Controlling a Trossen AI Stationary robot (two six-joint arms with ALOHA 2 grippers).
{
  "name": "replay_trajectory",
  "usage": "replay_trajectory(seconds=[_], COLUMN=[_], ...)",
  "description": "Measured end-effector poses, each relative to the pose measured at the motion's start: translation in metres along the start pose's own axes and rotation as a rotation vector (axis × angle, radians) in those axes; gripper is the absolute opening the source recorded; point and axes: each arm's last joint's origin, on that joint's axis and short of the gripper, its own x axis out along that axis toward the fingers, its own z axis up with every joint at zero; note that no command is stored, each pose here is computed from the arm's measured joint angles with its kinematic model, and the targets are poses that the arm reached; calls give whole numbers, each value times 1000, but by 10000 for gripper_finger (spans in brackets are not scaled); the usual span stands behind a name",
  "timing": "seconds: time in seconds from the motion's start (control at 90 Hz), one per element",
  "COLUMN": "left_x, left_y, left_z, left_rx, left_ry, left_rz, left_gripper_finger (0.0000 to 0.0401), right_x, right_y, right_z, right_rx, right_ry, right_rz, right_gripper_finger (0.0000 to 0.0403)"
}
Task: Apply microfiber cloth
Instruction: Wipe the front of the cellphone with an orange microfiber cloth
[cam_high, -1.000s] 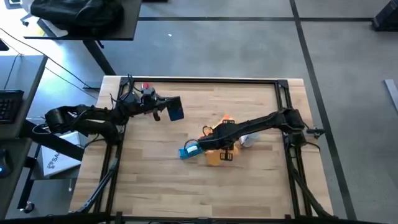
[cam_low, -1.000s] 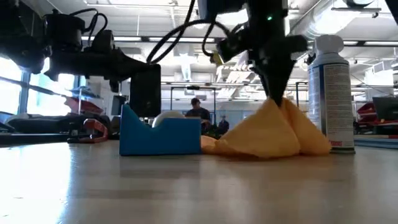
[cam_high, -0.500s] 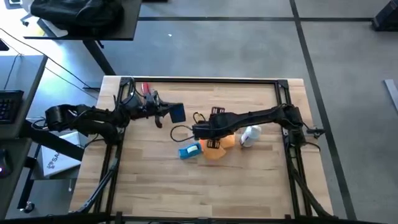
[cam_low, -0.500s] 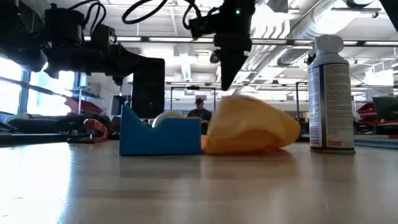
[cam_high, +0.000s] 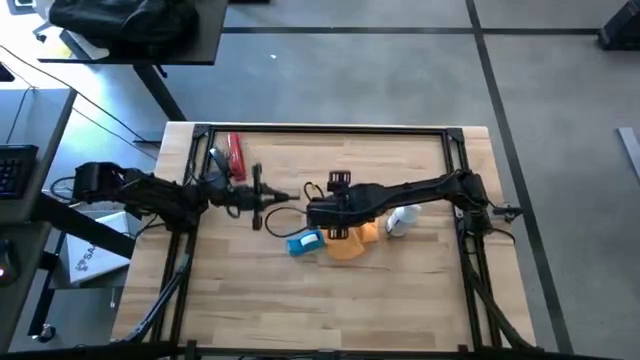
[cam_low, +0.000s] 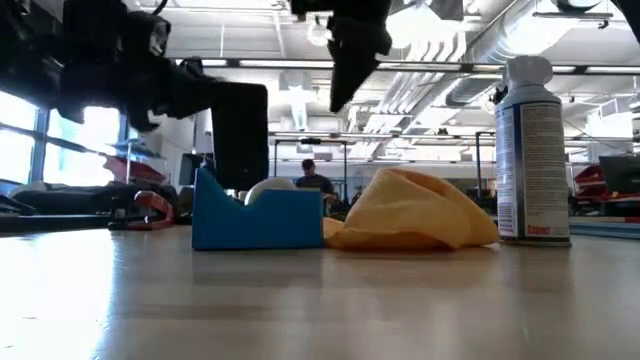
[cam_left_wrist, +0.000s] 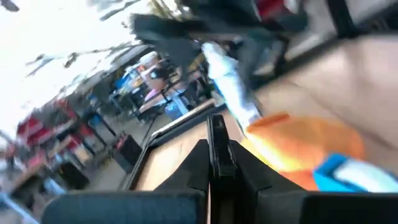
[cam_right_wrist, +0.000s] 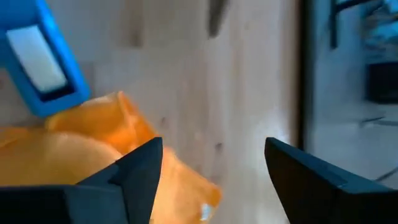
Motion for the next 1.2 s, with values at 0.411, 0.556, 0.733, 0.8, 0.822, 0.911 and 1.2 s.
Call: replay_trajectory(seconds=[0.411, 0.556, 0.733, 0.8, 0.822, 0.911, 1.2], left_x=[3, 4, 10, 15, 16, 21, 29], left_y=[-30, -41, -52, -56, -58, -64, -70], left_z=[-13, -23, -29, -30, -30, -32, -31], left_rx=[515, 627, 698, 692, 688, 690, 739], left_ry=[260, 307, 335, 334, 334, 337, 365], left_rz=[-90, -191, -267, -292, -300, -330, -326], left_gripper_finger=[19, 25, 22, 23, 23, 28, 34], right_x=[25, 36, 42, 42, 42, 42, 43], right_y=[5, 10, 10, 9, 8, 8, 8], right_z=[15, 13, 11, 11, 12, 12, 10], right_rx=[103, 88, 66, 70, 73, 74, 70], right_ry=[-187, -193, -196, -200, -202, -202, -189], right_rz=[130, 148, 142, 140, 139, 139, 140], right_gripper_finger=[252, 252, 252, 252, 252, 252, 252])
